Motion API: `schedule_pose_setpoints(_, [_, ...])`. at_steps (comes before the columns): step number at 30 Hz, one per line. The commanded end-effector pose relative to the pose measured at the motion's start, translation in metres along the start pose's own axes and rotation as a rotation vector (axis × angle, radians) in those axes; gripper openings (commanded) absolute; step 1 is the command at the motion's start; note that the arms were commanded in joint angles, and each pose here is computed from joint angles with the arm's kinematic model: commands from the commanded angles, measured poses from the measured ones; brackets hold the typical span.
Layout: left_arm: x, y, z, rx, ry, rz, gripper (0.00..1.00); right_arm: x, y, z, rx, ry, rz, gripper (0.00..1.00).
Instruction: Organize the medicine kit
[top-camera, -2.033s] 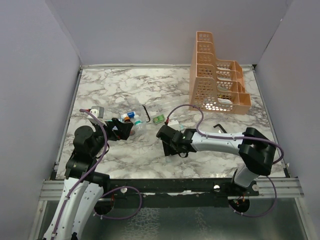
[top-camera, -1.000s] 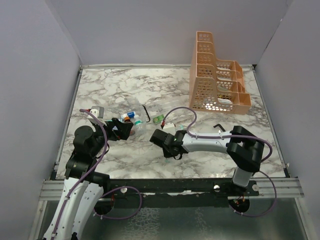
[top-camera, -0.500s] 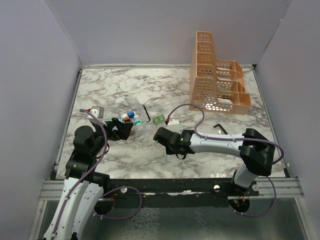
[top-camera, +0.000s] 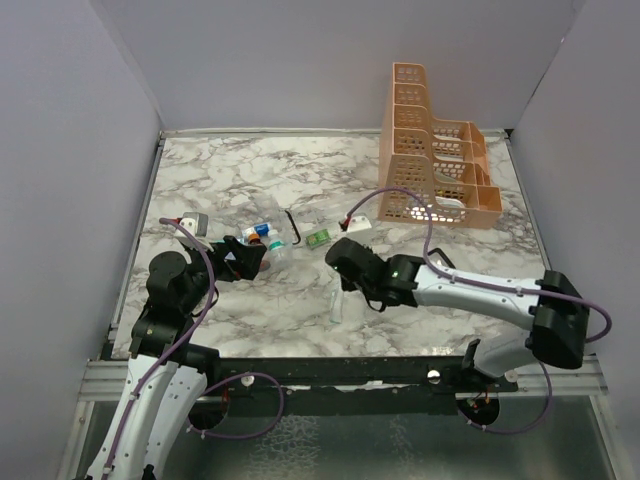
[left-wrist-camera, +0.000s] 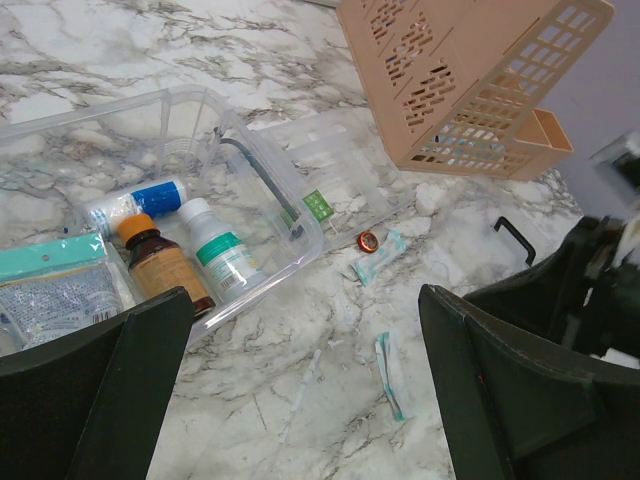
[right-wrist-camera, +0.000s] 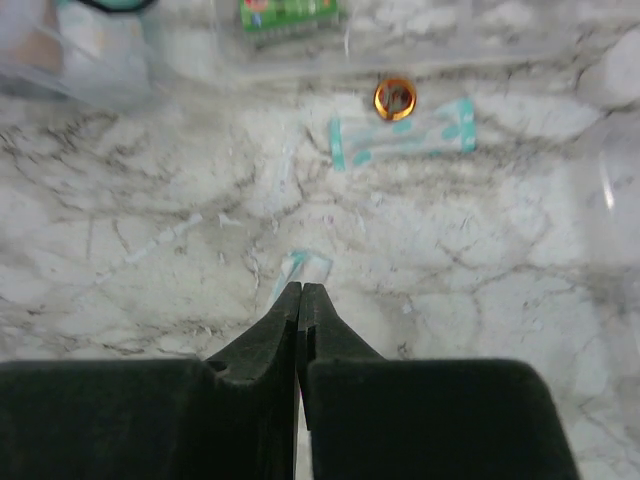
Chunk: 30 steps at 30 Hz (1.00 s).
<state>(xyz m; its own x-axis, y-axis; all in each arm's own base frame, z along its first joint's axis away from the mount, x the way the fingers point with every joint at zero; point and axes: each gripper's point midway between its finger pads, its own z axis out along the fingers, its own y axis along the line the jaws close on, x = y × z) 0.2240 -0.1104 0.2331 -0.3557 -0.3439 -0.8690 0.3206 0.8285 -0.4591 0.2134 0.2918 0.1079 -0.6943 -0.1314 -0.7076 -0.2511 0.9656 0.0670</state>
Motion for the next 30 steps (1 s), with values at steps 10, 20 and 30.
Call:
schedule_pose_setpoints(10, [-0.007, -0.002, 0.001, 0.007, -0.021, 0.01, 0.99, -0.084, -0.02, 0.007, -0.081, -0.078, -0.02, 0.11])
schedule_pose_setpoints(20, [-0.005, -0.001, 0.003, 0.005, -0.008, 0.006, 0.99, 0.03, 0.003, 0.024, -0.105, 0.208, 0.077, 0.47])
schedule_pose_setpoints(30, [-0.006, -0.001, 0.003, 0.003, -0.012, 0.006, 0.99, 0.082, 0.011, 0.043, -0.03, 0.349, 0.05, 0.39])
